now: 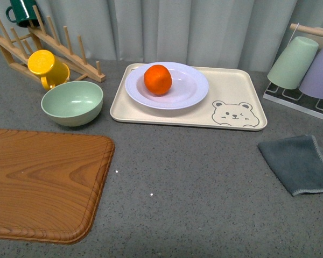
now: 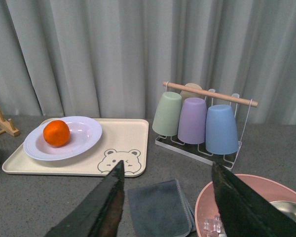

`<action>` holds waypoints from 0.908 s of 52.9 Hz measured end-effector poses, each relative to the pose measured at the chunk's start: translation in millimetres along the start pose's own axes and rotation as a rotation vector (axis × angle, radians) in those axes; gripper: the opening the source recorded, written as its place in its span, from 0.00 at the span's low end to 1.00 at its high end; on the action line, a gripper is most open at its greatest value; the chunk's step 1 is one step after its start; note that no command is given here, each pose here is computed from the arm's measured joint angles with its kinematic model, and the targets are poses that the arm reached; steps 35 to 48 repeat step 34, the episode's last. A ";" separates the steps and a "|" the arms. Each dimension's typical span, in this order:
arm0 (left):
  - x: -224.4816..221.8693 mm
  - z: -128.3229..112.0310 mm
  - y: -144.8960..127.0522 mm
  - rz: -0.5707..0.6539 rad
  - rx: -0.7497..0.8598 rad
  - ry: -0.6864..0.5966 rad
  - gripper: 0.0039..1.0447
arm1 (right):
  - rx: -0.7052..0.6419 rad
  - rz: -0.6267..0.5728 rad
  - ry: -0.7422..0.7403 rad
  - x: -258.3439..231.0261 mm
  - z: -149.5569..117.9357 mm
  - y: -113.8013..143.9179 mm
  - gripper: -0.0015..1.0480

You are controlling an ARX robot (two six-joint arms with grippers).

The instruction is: Place orange and plate with both arms

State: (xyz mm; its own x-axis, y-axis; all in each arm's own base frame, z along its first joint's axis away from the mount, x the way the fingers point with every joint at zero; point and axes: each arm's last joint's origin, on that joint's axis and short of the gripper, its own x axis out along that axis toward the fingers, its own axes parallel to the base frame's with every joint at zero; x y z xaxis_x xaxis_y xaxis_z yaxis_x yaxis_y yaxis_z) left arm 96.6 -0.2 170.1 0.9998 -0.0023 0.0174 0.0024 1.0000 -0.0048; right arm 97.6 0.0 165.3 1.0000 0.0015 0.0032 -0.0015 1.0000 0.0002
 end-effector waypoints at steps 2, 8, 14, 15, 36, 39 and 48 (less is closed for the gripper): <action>0.0 0.0 0.0 0.000 0.000 0.000 0.94 | 0.000 0.000 0.000 0.0 0.0 0.0 0.65; 0.0 0.0 0.0 0.000 0.000 0.000 0.94 | 0.000 0.000 0.000 0.0 0.0 0.0 0.87; 0.0 0.0 0.0 0.000 0.000 0.000 0.94 | 0.000 0.000 0.000 0.0 0.0 0.0 0.91; 0.0 0.0 0.0 0.000 0.000 0.000 0.94 | 0.000 0.000 0.000 0.0 0.0 0.0 0.91; 0.0 0.0 0.0 0.000 0.000 0.000 0.94 | 0.000 0.000 0.000 0.0 0.0 0.0 0.91; 0.0 0.0 0.0 0.000 0.000 0.000 0.94 | 0.000 0.000 0.000 0.0 0.0 0.0 0.91; 0.0 0.0 0.0 0.000 0.000 0.000 0.94 | 0.000 0.000 0.000 0.0 0.0 0.0 0.91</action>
